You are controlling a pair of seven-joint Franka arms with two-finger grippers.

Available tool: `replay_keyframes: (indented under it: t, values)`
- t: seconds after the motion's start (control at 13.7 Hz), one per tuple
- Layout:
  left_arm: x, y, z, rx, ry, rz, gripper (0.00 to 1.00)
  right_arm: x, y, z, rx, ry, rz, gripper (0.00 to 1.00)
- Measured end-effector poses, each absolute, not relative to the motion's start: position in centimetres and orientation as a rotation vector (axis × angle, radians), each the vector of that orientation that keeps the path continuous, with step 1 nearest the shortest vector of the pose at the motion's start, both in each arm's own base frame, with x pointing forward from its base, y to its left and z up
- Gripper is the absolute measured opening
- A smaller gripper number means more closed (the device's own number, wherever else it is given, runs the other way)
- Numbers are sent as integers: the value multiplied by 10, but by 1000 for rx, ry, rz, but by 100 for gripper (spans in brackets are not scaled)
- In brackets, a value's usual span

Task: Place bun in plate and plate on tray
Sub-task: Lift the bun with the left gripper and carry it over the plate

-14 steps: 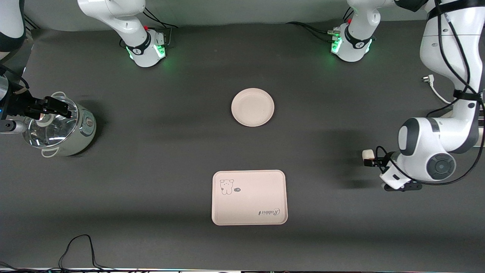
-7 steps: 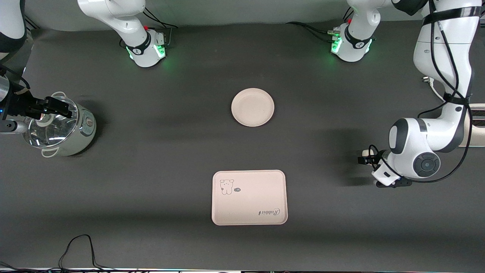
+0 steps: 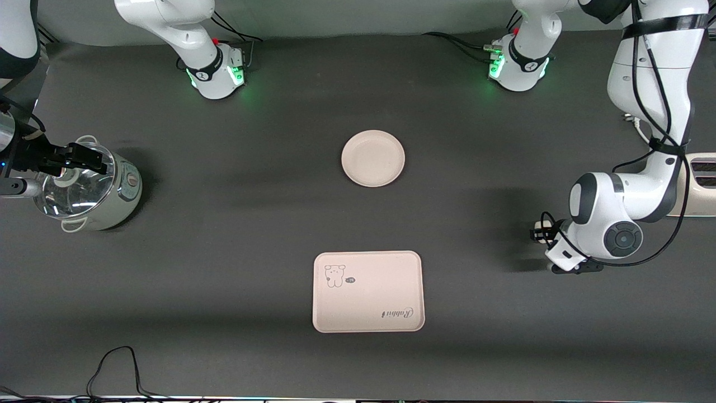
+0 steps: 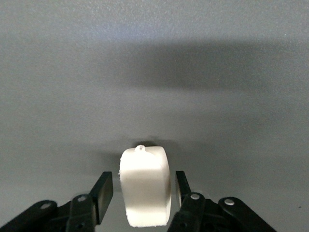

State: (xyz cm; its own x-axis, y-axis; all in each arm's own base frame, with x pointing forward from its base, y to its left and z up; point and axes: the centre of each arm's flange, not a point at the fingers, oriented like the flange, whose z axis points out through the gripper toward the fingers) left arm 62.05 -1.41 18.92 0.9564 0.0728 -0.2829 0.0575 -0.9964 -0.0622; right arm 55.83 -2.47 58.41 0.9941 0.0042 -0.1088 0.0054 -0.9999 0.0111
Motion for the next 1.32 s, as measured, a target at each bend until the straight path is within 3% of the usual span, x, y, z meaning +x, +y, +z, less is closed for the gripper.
replay_keyframes:
  t: [0.07,0.73,1.02,1.32]
  values:
    - [621,-14,189,-3054,-102,445,47,558,-25,584,3126,7,-171,100]
    - [641,-13,237,-3063,-113,367,44,558,-25,584,3126,7,-171,100]
    - [653,-12,329,-3035,-128,447,45,558,-25,584,3126,7,-172,100]
    - [637,-18,453,-3017,-129,481,45,558,-25,583,3125,7,-173,100]
